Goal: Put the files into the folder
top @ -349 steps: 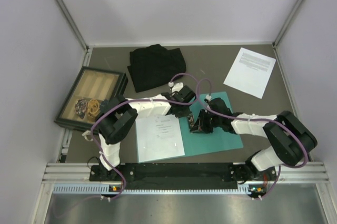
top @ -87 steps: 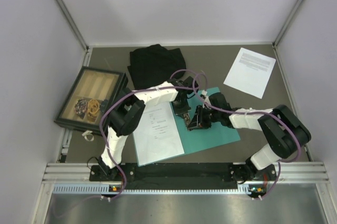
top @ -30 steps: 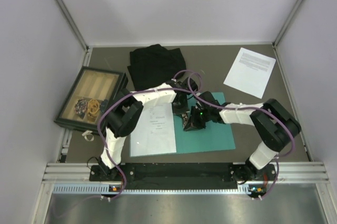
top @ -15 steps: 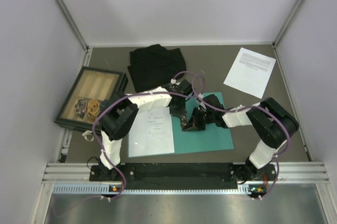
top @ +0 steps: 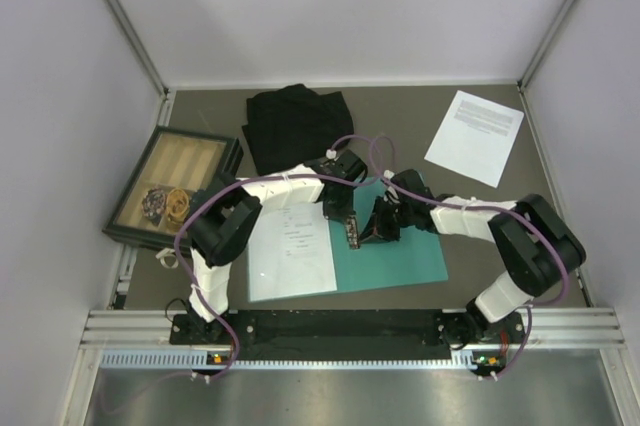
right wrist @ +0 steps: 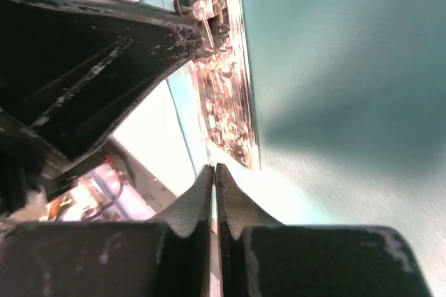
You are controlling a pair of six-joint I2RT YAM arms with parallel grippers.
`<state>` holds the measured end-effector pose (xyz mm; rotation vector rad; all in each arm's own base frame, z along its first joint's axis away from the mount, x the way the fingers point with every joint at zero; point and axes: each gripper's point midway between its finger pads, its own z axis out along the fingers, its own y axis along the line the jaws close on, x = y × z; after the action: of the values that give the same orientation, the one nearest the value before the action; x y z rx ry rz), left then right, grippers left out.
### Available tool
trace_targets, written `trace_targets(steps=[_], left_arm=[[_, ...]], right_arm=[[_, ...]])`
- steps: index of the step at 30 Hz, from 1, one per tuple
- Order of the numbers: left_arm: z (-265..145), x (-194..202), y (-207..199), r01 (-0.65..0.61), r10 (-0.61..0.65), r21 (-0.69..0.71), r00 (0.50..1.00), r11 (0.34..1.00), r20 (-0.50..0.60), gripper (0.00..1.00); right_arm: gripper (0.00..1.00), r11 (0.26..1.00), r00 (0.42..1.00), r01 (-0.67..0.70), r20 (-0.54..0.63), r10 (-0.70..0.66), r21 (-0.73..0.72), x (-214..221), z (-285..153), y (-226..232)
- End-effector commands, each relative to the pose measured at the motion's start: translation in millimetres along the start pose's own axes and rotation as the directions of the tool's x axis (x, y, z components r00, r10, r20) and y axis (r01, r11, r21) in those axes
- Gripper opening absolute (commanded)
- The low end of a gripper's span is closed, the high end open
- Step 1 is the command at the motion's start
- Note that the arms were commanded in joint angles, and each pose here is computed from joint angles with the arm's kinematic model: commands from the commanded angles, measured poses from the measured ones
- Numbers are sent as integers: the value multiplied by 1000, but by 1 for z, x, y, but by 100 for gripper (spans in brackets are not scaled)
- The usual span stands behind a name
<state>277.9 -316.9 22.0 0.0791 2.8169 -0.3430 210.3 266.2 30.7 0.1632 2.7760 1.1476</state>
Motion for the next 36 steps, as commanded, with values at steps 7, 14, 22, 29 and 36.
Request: trace_targets(steps=[7, 14, 22, 29, 36], left_arm=[[-23, -4, 9, -50, 50, -25, 999, 998, -11, 17], [-59, -33, -9, 1, -7, 75, 997, 997, 83, 50], [-152, -83, 1, 8, -49, 130, 948, 991, 314, 57], [-231, -73, 44, 22, -89, 135, 850, 991, 519, 61], [-274, -33, 69, -17, -88, 183, 829, 983, 553, 64]], right_arm=[[0, 983, 999, 39, 4, -40, 178, -3, -12, -24], [0, 979, 981, 186, 37, -190, 83, -22, -25, 14], [42, 945, 945, 325, 47, -323, -43, -1, -26, 59], [73, 936, 946, 324, 77, -316, -135, 20, -4, 103], [81, 946, 956, 284, 122, -267, -157, 3, 16, 119]])
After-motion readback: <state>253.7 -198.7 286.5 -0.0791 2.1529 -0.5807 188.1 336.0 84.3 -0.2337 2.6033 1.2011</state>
